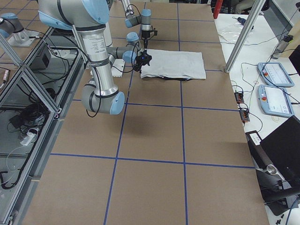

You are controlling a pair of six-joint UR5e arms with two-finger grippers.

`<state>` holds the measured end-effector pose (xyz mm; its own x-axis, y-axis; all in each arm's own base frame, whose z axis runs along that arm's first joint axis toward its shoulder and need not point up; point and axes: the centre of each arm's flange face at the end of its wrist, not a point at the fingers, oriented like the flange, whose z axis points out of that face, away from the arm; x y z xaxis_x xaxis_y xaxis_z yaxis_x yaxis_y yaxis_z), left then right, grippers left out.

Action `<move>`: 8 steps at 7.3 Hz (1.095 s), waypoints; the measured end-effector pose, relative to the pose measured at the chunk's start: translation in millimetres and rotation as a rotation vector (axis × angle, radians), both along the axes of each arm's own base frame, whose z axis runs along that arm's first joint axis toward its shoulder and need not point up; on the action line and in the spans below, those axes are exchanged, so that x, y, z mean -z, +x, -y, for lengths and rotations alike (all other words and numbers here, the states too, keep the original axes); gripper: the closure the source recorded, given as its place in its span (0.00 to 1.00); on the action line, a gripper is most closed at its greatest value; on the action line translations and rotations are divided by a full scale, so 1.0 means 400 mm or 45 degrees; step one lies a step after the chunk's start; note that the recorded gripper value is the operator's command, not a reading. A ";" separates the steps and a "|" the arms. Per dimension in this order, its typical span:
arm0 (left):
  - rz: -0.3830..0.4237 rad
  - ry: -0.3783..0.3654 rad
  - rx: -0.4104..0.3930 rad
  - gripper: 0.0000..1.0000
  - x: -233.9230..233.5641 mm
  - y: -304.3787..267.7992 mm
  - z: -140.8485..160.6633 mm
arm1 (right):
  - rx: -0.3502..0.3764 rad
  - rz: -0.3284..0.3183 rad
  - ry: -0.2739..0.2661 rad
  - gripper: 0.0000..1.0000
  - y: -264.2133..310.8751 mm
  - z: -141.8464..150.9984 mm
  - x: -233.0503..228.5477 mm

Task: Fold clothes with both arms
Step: 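Close both grippers on the near corners of the folded shirt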

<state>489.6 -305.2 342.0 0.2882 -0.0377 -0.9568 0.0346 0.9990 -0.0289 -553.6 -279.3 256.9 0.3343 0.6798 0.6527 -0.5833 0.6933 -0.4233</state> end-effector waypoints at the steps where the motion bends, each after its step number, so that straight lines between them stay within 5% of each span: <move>1: -0.011 0.003 -0.002 1.00 0.011 -0.007 -0.003 | -0.003 -0.008 -0.010 0.04 -0.026 0.005 -0.002; 8: -0.019 0.005 -0.004 1.00 0.018 -0.013 -0.004 | -0.005 -0.032 -0.049 0.13 -0.112 0.001 -0.003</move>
